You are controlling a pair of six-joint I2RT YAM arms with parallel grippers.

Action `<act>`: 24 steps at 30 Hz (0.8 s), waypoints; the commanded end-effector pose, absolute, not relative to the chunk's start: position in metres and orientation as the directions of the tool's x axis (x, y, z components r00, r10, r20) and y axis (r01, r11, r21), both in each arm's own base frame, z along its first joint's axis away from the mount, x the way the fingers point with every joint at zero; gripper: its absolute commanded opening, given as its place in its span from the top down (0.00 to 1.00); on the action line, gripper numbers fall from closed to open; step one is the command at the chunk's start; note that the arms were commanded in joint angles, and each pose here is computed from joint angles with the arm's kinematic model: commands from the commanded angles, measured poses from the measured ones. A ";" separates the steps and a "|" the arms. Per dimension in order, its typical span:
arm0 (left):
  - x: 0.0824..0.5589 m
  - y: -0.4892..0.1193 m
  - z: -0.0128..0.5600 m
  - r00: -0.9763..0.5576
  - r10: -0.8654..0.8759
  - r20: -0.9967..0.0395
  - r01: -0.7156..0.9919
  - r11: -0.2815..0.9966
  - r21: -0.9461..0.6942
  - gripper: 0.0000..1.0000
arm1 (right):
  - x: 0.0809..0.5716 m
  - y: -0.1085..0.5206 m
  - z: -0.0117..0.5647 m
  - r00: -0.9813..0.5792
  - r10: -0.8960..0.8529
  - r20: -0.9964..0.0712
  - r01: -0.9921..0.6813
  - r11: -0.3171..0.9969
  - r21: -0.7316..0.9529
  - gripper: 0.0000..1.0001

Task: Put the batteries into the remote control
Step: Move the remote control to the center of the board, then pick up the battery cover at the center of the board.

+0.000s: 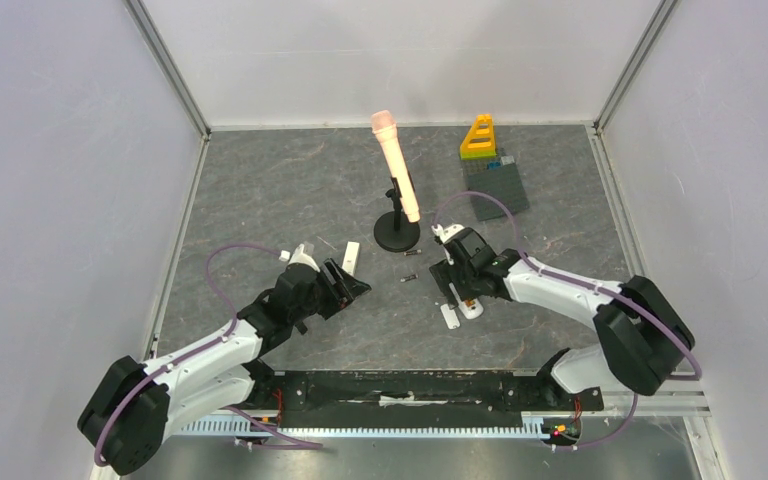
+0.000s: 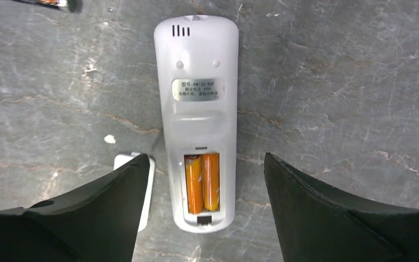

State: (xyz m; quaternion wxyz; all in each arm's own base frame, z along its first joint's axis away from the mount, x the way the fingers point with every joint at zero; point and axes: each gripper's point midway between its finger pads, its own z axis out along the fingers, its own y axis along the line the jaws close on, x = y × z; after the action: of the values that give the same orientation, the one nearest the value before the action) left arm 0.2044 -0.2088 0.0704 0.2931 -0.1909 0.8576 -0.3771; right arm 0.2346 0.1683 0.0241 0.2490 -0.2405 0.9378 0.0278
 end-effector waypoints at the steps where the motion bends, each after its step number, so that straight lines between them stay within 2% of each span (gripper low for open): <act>1: 0.215 -0.216 0.090 -0.740 -0.534 -0.409 -0.027 0.631 -0.775 0.28 | 0.236 0.184 0.064 -0.746 -0.360 -0.561 -0.442 0.897 0.012 0.22; 6: 0.215 -0.216 0.090 -0.738 -0.536 -0.409 -0.027 0.629 -0.777 0.28 | 0.212 0.197 0.074 -0.760 -0.329 -0.561 -0.443 0.894 0.075 0.28; 13: 0.214 -0.216 0.088 -0.741 -0.538 -0.403 -0.030 0.626 -0.780 0.28 | 0.180 0.205 0.055 -0.798 -0.343 -0.496 -0.457 0.881 0.126 0.41; 24: 0.212 -0.215 0.083 -0.741 -0.542 -0.397 -0.038 0.624 -0.781 0.28 | 0.169 0.202 0.027 -0.848 -0.337 -0.408 -0.413 0.904 0.111 0.48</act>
State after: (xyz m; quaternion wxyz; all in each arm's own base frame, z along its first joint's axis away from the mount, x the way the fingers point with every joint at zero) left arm 0.2055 -0.2131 0.0740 0.2934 -0.1858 0.8536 -0.3882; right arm 0.1730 0.2022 0.0351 0.2064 -0.2082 0.9507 0.1012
